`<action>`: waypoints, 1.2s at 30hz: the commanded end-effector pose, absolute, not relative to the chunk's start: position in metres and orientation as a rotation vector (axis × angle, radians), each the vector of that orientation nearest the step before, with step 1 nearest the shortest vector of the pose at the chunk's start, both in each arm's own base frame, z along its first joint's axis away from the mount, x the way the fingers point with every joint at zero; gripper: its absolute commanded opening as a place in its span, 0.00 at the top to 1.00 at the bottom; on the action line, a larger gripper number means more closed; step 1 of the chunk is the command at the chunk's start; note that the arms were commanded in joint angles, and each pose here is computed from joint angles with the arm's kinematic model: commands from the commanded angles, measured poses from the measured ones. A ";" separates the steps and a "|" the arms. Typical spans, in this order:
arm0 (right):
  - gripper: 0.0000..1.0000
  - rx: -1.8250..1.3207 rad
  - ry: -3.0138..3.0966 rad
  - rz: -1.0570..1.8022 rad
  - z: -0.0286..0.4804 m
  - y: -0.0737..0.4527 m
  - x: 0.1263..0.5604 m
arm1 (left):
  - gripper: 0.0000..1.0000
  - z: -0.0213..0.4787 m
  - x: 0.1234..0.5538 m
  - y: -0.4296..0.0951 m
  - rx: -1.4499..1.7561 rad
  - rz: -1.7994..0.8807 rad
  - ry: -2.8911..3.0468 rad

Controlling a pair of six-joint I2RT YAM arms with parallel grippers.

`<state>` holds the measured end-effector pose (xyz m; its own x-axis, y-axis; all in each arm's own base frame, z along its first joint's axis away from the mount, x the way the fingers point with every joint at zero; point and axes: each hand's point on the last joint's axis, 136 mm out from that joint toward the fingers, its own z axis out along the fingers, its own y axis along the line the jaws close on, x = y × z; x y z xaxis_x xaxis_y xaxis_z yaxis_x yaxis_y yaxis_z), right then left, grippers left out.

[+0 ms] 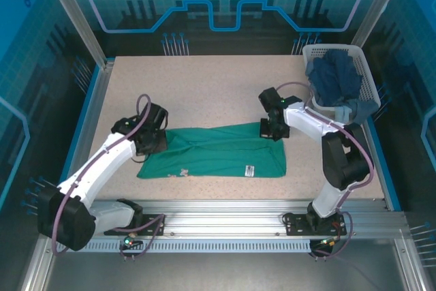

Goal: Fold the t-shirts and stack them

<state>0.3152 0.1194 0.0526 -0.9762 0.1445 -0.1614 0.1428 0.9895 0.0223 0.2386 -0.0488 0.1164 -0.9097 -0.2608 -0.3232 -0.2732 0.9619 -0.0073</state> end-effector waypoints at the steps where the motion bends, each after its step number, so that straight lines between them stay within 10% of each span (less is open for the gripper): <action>1: 1.00 0.266 3.000 0.011 0.038 0.121 0.309 | 1.00 0.103 0.233 -0.056 -0.518 -0.008 2.788; 36: 1.00 0.204 3.017 -0.059 0.054 0.129 0.283 | 1.00 0.114 0.227 -0.032 -0.592 0.175 2.706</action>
<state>0.2959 0.1302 0.0606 -0.9787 0.1324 -0.1566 0.1332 0.9911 0.0052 0.2315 -0.0415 0.1122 -0.8478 -0.3880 -0.3614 -0.4099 0.9119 -0.0175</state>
